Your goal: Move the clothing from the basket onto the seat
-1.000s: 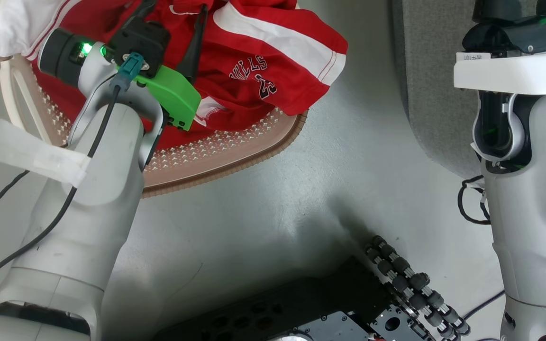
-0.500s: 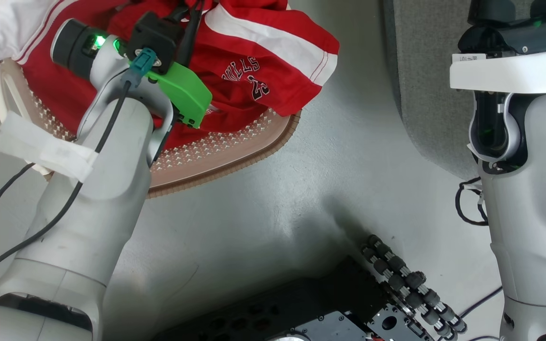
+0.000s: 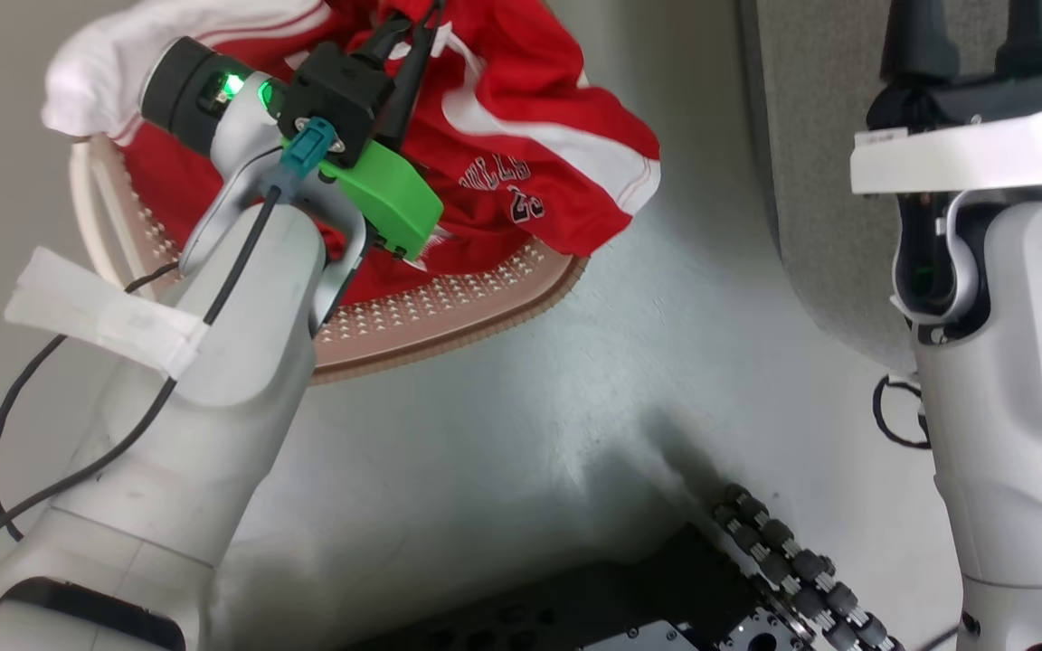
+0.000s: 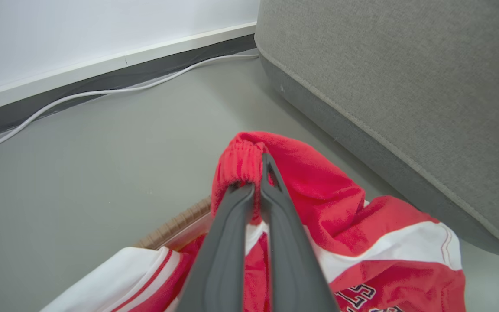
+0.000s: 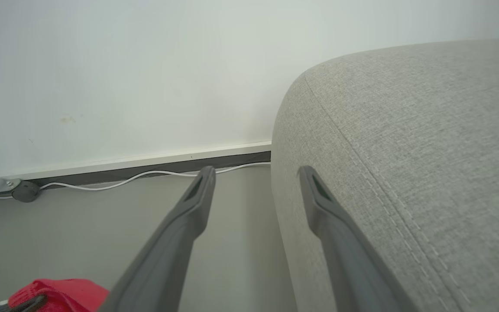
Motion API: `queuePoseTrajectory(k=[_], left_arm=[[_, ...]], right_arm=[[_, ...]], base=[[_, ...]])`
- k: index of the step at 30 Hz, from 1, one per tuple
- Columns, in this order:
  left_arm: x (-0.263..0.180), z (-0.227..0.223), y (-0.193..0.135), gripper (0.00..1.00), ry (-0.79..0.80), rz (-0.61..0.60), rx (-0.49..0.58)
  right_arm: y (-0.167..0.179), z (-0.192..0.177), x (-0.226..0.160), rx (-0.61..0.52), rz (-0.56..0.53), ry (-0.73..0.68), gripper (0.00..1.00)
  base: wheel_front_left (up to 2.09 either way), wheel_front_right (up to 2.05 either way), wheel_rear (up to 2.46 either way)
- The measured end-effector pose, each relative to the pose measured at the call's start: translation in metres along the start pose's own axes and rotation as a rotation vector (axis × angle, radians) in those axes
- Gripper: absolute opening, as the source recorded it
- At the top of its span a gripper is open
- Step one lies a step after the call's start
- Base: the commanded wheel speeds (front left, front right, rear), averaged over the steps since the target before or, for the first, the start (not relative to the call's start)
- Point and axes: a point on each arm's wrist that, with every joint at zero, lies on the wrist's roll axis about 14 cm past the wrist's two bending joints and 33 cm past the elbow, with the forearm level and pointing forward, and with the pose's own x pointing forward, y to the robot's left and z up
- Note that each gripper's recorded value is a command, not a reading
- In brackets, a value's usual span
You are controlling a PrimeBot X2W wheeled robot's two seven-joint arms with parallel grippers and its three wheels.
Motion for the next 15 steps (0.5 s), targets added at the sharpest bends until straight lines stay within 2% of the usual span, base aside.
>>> queuePoseTrajectory(k=[5, 13, 15], left_arm=[[-0.007, 0.036, -0.005, 0.00, -0.065, 0.001, 0.037], [-0.025, 0.096, -0.013, 0.00, -0.159, 0.008, 0.115], [-0.032, 0.109, -0.014, 0.00, -0.183, 0.021, 0.095]], right_arm=[[0.001, 0.002, -0.010, -0.002, 0.006, 0.020, 1.00], [0.008, 0.027, -0.016, -0.001, 0.038, -0.017, 1.00], [0.010, 0.033, -0.018, -0.005, 0.053, -0.027, 1.00]], base=[[0.00, 0.00, 0.00], [0.00, 0.00, 0.00], [0.00, 0.00, 0.00]])
